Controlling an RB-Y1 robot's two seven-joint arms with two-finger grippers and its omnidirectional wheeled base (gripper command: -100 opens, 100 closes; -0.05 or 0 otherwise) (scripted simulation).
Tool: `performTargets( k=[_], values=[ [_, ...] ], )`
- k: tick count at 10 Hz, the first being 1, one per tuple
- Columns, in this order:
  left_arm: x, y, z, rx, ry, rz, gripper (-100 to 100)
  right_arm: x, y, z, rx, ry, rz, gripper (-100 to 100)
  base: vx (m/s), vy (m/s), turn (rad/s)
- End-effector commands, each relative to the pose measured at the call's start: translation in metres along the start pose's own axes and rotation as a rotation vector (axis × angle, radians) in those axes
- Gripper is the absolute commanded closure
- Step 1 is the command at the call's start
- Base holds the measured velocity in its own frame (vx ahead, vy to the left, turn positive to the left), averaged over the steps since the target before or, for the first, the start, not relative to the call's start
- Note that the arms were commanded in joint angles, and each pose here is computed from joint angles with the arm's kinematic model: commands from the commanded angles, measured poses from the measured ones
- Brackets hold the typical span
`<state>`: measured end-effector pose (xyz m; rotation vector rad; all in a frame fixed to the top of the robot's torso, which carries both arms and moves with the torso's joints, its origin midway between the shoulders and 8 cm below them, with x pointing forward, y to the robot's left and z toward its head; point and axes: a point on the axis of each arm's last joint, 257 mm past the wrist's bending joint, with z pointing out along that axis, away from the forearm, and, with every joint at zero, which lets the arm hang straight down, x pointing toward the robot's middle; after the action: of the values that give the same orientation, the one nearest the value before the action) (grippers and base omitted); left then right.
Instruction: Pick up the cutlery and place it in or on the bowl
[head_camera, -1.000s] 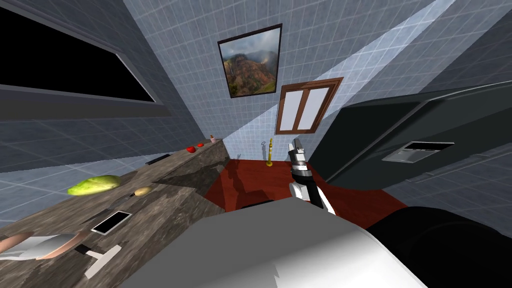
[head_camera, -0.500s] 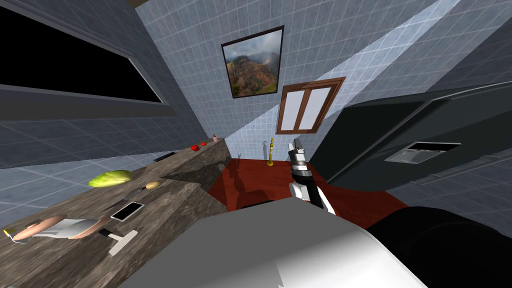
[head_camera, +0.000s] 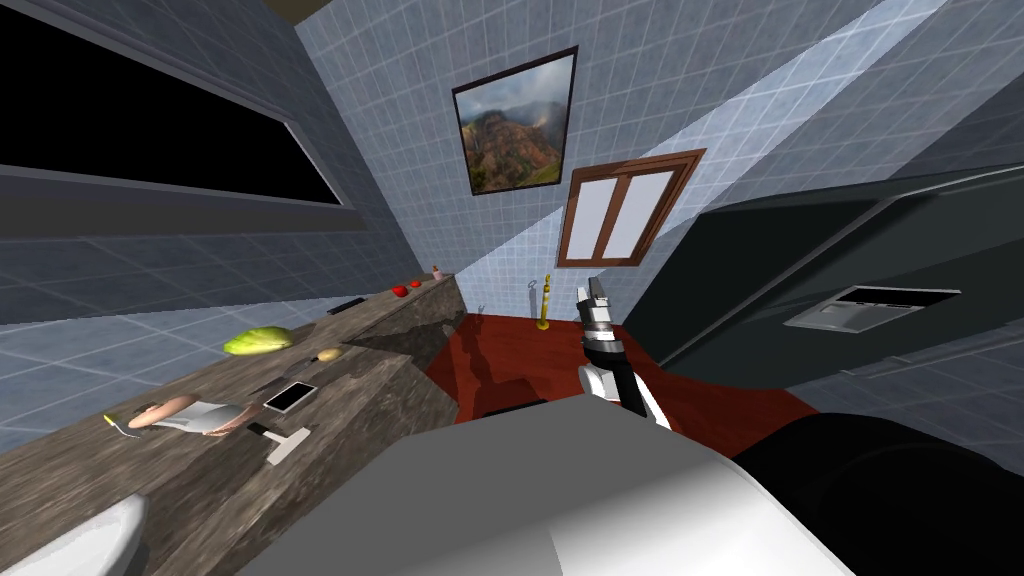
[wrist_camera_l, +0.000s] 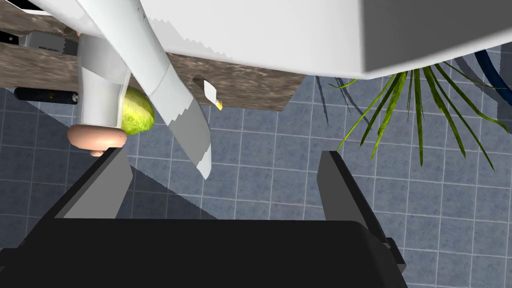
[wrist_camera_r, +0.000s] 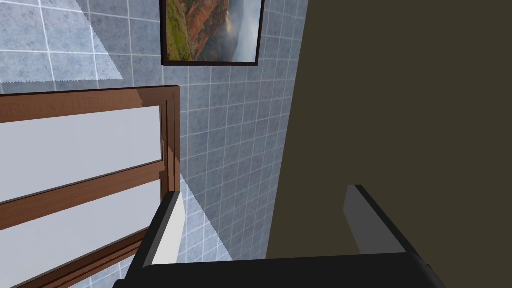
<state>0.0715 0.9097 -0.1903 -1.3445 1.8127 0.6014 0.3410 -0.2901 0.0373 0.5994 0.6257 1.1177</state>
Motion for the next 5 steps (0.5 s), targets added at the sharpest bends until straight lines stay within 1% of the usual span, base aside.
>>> performTargets(
  k=[1, 2, 3, 4, 5],
  values=[
    [-0.003, -0.019, 0.004, 0.000, -0.007, 0.006, -100, 0.000, 0.000, 0.000, 0.000, 0.000, 0.000, 0, -0.115, 0.018, 0.084],
    [-0.007, -0.021, 0.006, -0.015, -0.020, 0.003, -100, 0.000, 0.000, 0.000, 0.000, 0.000, 0.000, 0, -0.043, 0.024, -0.007],
    [-0.008, -0.016, 0.006, -0.034, -0.024, 0.003, -100, 0.000, 0.000, 0.000, 0.000, 0.000, 0.000, 0, 0.001, 0.021, -0.016],
    [-0.015, -0.057, 0.007, 0.014, -0.026, 0.000, -100, 0.000, 0.000, 0.000, 0.000, 0.000, 0.000, 0, -0.084, 0.042, 0.147],
    [-0.010, -0.069, 0.009, 0.016, -0.019, 0.004, -100, 0.000, 0.000, 0.000, 0.000, 0.000, 0.000, 0, -0.111, 0.038, 0.085]
  ],
)
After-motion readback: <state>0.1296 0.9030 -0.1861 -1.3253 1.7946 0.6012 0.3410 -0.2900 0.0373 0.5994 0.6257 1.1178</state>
